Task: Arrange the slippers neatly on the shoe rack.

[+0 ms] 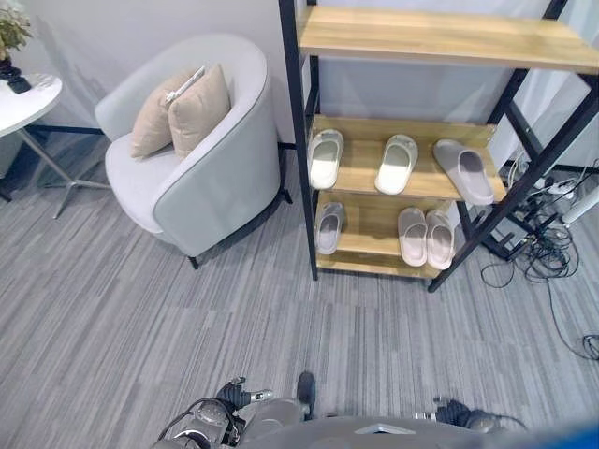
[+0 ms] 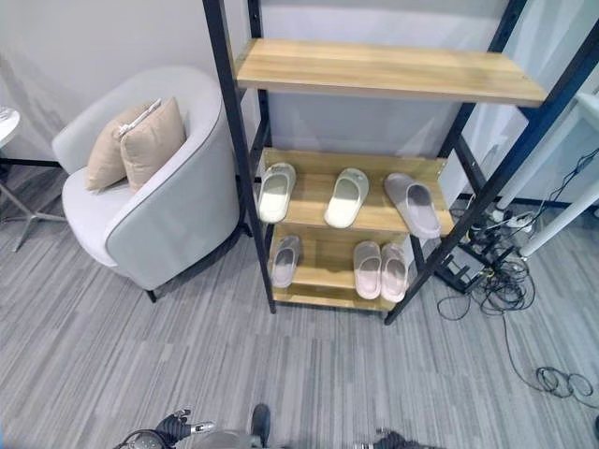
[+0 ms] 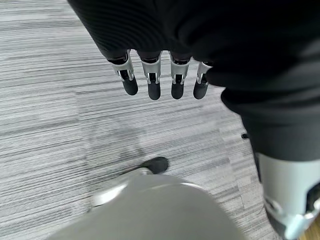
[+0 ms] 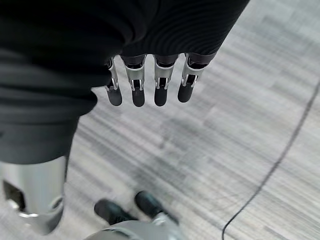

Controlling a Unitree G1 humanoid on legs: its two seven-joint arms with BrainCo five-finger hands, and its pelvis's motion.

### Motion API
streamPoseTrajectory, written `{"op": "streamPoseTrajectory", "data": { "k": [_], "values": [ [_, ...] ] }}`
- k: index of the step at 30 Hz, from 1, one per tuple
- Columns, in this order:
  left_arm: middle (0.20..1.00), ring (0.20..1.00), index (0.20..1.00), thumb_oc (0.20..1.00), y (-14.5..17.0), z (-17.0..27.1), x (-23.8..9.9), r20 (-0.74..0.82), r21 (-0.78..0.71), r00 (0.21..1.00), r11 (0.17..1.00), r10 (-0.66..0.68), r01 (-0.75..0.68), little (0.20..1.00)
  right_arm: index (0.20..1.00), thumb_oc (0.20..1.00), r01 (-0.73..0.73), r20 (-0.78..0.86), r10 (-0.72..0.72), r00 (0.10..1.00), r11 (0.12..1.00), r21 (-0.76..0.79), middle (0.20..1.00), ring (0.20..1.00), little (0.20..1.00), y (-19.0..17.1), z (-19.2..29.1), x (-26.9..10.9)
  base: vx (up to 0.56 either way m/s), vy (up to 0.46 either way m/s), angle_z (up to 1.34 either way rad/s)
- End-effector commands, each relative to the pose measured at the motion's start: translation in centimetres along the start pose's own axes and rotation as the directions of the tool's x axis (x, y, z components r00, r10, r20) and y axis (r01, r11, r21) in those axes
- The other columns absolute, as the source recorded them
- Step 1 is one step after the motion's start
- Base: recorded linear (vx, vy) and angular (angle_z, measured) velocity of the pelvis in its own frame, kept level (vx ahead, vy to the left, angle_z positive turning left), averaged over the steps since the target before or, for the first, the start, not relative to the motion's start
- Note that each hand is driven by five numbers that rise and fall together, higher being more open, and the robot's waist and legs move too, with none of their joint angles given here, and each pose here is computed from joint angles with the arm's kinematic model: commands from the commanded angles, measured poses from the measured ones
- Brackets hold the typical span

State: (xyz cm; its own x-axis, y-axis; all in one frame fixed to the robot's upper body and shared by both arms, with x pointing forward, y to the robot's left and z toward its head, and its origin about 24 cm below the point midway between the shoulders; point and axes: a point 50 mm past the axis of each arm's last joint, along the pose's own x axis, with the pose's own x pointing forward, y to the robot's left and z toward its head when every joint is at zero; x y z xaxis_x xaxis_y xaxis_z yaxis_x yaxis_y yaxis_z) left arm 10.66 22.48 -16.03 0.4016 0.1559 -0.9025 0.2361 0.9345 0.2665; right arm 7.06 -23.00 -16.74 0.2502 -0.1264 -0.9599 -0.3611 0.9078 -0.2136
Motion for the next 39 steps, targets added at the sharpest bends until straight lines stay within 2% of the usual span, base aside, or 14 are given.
{"op": "streamPoseTrajectory", "data": {
  "k": [1,5,10,19,22,23,24,25,26,27,28,29,31,39],
  "values": [
    [1.000,1.000,1.000,1.000,-0.2,1.2,0.2,0.025,0.034,1.000,0.999,0.007,-0.007,1.000,1.000,1.000,0.023,-0.010,-0.023,1.000,1.000,0.003,1.000,1.000,1.000,-0.8,-0.4,-0.1,0.03,0.113,-0.03],
    [1.000,1.000,1.000,1.000,0.4,1.5,0.3,0.028,0.048,0.999,0.999,0.024,-0.026,1.000,1.000,1.000,0.032,0.028,-0.033,0.999,0.998,0.055,1.000,1.000,1.000,-0.7,0.8,0.0,0.03,0.074,-0.01],
    [1.000,1.000,1.000,1.000,-0.1,0.9,0.1,0.034,0.013,0.999,1.000,0.024,-0.025,1.000,1.000,1.000,0.086,0.006,-0.090,0.996,0.968,0.234,1.000,1.000,1.000,-1.6,-0.7,-0.2,0.11,-0.110,-0.03],
    [1.000,1.000,1.000,1.000,-1.4,-1.0,-0.2,-0.008,0.042,1.000,0.999,0.002,-0.001,1.000,1.000,1.000,0.193,0.162,-0.229,0.960,0.957,0.215,1.000,1.000,1.000,-4.9,2.6,-0.7,0.09,-0.126,0.18],
    [1.000,1.000,1.000,1.000,-1.7,-1.0,-0.3,-0.006,0.041,1.000,0.999,0.004,-0.004,1.000,1.000,1.000,0.209,0.242,-0.317,0.917,0.900,0.384,1.000,1.000,1.000,-6.6,4.8,-1.2,0.03,-0.023,0.11],
    [1.000,1.000,1.000,1.000,-1.3,-1.2,-0.3,-0.013,0.050,1.000,0.999,0.005,-0.004,1.000,1.000,1.000,0.272,0.279,-0.448,0.849,0.824,0.497,1.000,1.000,1.000,-12.6,7.5,-3.0,0.02,-0.022,-0.04],
    [1.000,1.000,1.000,1.000,-0.9,-0.9,-0.2,-0.004,0.064,1.000,0.998,0.012,-0.012,1.000,1.000,1.000,0.273,0.323,-0.448,0.833,0.842,0.465,1.000,1.000,1.000,-12.6,6.6,-3.3,0.01,-0.023,-0.04],
    [1.000,1.000,1.000,1.000,-1.1,-0.9,-0.3,0.010,0.067,1.000,0.998,-0.011,0.010,1.000,1.000,1.000,0.328,0.246,-0.519,0.819,0.774,0.542,1.000,1.000,1.000,-16.1,4.9,-4.5,-0.02,-0.009,0.19],
    [1.000,1.000,1.000,1.000,-1.1,-0.9,-0.3,0.011,0.067,1.000,0.998,-0.011,0.011,1.000,1.000,1.000,0.328,0.246,-0.519,0.818,0.774,0.542,1.000,1.000,1.000,-16.1,4.9,-4.5,-0.08,0.072,0.27],
    [1.000,1.000,1.000,1.000,-2.0,0.4,-0.1,0.055,0.036,0.998,0.999,-0.011,0.009,1.000,1.000,1.000,0.083,0.668,-0.410,0.621,0.882,0.463,1.000,1.000,1.000,-8.3,13.9,-6.7,-0.07,0.074,0.30],
    [1.000,1.000,1.000,1.000,-2.0,0.3,-0.1,0.053,0.037,0.999,0.999,-0.011,0.009,1.000,1.000,1.000,0.084,0.667,-0.409,0.623,0.882,0.463,1.000,1.000,1.000,-8.2,13.8,-6.7,-0.10,0.129,-0.04],
    [1.000,1.000,1.000,1.000,-2.3,0.4,-0.2,0.061,-0.001,0.998,1.000,0.007,-0.007,1.000,1.000,1.000,0.029,0.764,-0.334,0.552,0.924,0.382,1.000,1.000,1.000,-5.2,14.3,-8.2,-0.06,0.096,-0.22],
    [1.000,1.000,1.000,1.000,-3.1,1.7,-0.1,0.118,0.057,0.993,0.998,-0.010,0.003,1.000,1.000,1.000,0.038,0.830,-0.315,0.459,0.941,0.336,1.000,1.000,1.000,-5.0,16.4,-9.5,-0.07,0.113,-0.24],
    [1.000,1.000,1.000,1.000,-3.1,2.0,-0.1,0.134,0.118,0.991,0.993,-0.016,0.000,1.000,1.000,1.000,0.092,0.903,-0.323,0.284,0.947,0.309,1.000,1.000,1.000,-6.2,20.1,-12.4,0.00,0.051,0.09]
  ]
}}
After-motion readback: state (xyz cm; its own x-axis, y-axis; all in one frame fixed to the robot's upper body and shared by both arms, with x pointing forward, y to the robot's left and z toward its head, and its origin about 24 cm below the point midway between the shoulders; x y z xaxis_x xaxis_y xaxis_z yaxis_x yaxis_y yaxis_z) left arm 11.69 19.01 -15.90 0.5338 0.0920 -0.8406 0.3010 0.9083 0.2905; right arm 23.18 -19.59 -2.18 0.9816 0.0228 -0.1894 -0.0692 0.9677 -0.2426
